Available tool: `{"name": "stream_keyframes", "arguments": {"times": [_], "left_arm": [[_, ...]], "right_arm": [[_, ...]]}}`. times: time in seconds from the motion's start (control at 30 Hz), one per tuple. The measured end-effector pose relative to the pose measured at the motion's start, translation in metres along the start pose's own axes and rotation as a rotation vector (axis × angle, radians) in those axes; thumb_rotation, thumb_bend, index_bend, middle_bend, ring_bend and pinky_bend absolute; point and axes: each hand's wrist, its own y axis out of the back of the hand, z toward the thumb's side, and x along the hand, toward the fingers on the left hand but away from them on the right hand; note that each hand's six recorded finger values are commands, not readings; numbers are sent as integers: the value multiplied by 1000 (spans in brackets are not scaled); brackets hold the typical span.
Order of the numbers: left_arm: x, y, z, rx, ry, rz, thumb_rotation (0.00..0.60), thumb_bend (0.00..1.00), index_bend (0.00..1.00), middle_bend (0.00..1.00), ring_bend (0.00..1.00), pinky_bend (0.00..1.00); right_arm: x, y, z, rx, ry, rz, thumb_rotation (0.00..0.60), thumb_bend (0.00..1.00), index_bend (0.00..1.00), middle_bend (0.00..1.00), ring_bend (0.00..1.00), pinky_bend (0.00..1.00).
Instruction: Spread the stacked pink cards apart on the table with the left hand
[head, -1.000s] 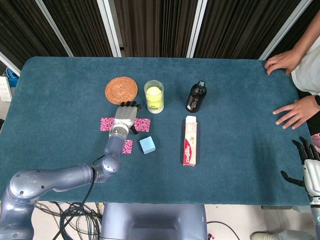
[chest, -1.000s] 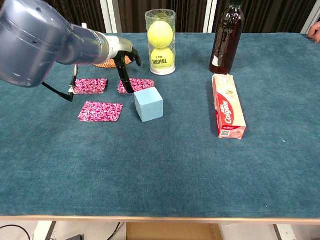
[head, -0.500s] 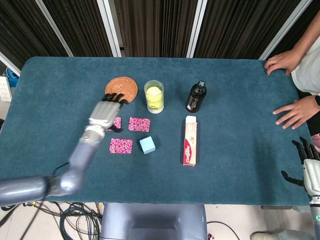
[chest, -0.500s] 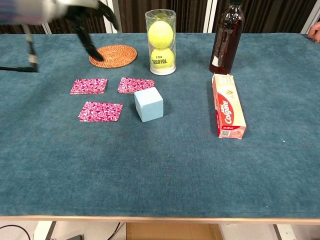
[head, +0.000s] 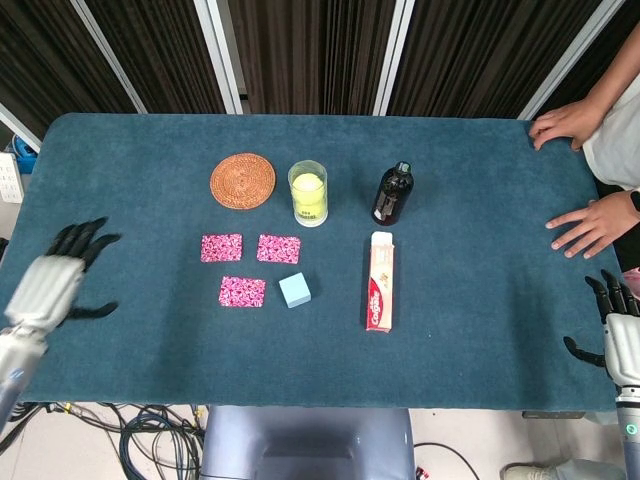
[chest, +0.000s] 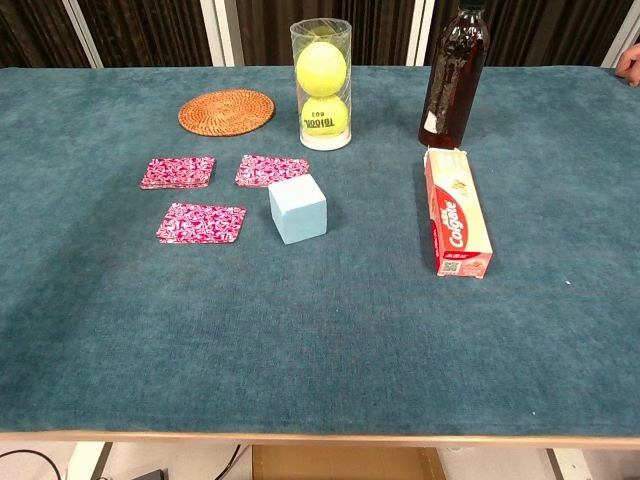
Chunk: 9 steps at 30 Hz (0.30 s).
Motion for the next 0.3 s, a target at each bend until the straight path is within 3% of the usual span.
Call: {"name": "stream_keyframes", "arguments": {"times": [0.17,0.3], "left_arm": [[-42,1,-49,-3,61,53,600,136,199,78,0,0],[-52,-1,-62,-30,62,67,600,136,198,81,0,0]], "right_arm": [[0,1,3,-2,22,-17,600,183,124,22,75,193],[2,5,4,-15,32,-38,600,183,124,22,75,193]]}}
